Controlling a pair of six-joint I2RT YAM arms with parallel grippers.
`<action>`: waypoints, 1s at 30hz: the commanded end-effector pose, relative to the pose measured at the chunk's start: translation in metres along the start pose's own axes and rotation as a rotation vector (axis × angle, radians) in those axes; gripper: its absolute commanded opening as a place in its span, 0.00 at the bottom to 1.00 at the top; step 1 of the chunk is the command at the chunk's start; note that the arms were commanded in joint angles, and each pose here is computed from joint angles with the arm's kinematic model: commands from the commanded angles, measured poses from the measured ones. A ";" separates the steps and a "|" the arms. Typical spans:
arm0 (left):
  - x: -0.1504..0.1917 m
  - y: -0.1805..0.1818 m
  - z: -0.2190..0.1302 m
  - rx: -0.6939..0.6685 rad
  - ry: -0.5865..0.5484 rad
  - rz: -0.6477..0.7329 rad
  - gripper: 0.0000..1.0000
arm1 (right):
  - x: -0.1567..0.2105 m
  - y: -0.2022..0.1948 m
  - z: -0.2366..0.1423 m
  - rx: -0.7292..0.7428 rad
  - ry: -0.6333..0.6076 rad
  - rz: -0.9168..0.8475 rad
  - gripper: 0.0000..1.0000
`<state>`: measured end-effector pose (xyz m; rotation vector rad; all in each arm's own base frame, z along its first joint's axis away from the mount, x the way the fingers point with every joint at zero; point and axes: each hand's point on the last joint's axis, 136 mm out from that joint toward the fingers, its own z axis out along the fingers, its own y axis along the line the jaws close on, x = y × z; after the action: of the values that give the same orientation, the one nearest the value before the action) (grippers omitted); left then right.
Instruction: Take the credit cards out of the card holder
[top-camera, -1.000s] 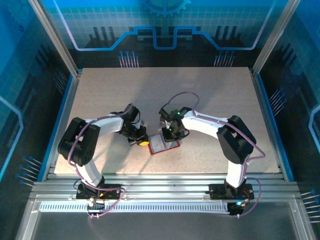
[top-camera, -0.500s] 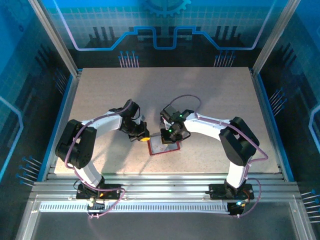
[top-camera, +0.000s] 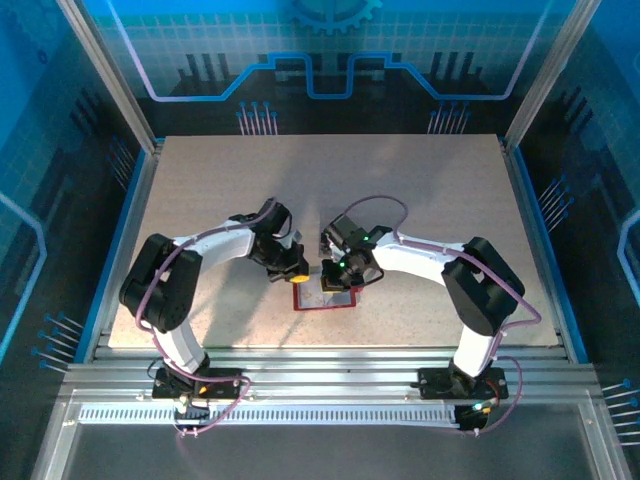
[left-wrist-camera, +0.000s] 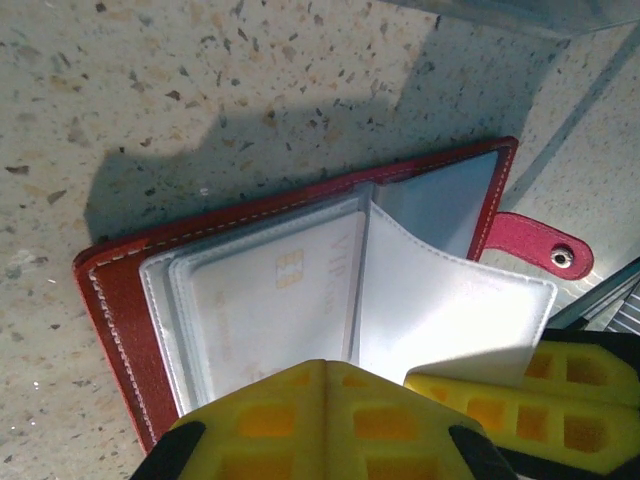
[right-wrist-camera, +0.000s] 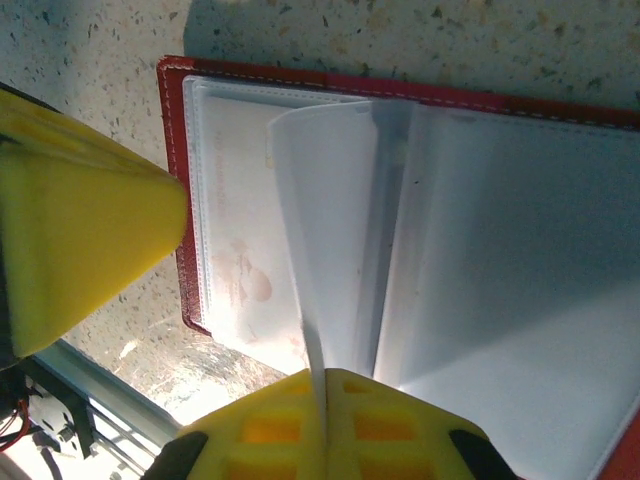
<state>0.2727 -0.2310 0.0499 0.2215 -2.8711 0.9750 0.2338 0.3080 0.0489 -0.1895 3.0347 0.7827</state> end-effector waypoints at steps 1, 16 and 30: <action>0.004 -0.010 0.003 0.023 0.033 0.033 0.00 | 0.001 0.000 -0.007 -0.026 -0.009 0.020 0.02; 0.008 -0.006 0.008 0.010 0.046 0.027 0.00 | 0.003 -0.053 -0.047 0.267 -0.053 -0.023 0.28; 0.018 -0.003 0.015 0.010 0.069 0.022 0.00 | -0.019 0.018 -0.019 -0.195 -0.043 0.029 0.24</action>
<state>0.2650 -0.2397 0.0477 0.1804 -2.8549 0.9712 0.2465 0.2968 0.0741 -0.1747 2.9520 0.8500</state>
